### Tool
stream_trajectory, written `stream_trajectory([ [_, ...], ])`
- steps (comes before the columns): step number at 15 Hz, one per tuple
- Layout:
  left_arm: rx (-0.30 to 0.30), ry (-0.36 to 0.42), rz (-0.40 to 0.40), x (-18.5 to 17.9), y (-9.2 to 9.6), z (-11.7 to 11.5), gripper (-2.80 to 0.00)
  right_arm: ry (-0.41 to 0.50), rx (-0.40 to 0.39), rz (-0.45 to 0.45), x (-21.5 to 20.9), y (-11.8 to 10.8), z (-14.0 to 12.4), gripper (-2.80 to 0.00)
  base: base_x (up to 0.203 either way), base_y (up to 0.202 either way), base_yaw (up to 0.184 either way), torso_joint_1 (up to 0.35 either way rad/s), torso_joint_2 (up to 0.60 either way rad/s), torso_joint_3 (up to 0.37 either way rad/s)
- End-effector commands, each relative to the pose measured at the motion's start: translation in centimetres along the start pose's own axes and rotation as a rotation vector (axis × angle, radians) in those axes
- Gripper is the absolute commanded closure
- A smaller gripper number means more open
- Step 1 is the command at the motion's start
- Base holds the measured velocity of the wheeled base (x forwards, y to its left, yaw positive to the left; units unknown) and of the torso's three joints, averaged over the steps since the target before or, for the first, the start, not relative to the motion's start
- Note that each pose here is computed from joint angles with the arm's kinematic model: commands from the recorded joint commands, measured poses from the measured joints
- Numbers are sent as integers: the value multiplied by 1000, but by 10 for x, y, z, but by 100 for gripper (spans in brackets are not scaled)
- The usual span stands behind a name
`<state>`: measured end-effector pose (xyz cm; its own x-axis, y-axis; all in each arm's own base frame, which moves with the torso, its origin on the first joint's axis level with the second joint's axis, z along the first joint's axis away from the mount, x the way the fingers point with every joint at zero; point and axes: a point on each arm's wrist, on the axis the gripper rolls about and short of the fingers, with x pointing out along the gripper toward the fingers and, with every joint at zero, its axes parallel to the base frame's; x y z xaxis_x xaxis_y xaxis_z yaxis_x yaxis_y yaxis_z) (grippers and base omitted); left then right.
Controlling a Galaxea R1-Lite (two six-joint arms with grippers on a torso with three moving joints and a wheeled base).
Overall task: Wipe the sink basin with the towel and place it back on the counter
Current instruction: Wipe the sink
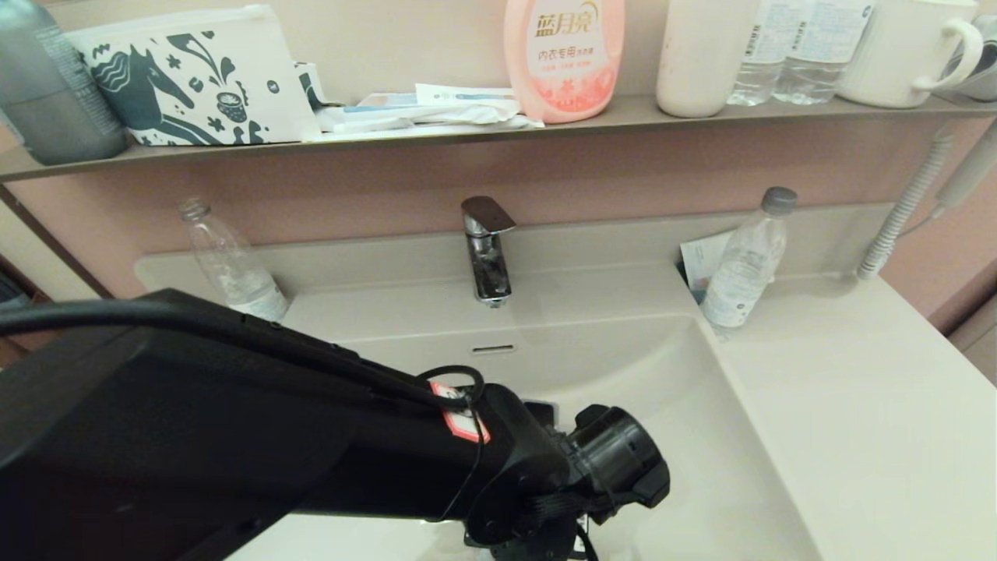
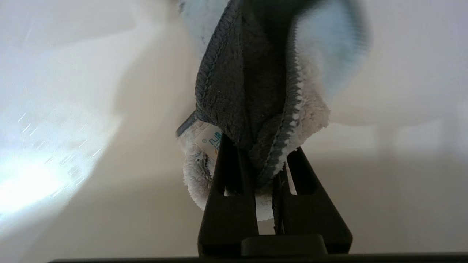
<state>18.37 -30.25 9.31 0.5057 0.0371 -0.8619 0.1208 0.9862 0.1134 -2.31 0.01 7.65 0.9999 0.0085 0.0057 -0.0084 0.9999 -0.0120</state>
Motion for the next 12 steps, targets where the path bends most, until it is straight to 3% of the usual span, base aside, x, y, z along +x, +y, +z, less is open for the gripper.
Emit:
stream_trajectory([
  [1,10,57,55,6,24,-14,0,1,0,1,0,0,0,0,0,0,0,0,0,0],
  [4,19,119,80,8,71,-21,0,1,0,1,0,0,0,0,0,0,0,0,0,0],
  [7,79,132,105,18,121,-17,0,1,0,1,0,0,0,0,0,0,0,0,0,0],
  [12,129,84,158,43,189,8,0,1,0,1,0,0,0,0,0,0,0,0,0,0],
])
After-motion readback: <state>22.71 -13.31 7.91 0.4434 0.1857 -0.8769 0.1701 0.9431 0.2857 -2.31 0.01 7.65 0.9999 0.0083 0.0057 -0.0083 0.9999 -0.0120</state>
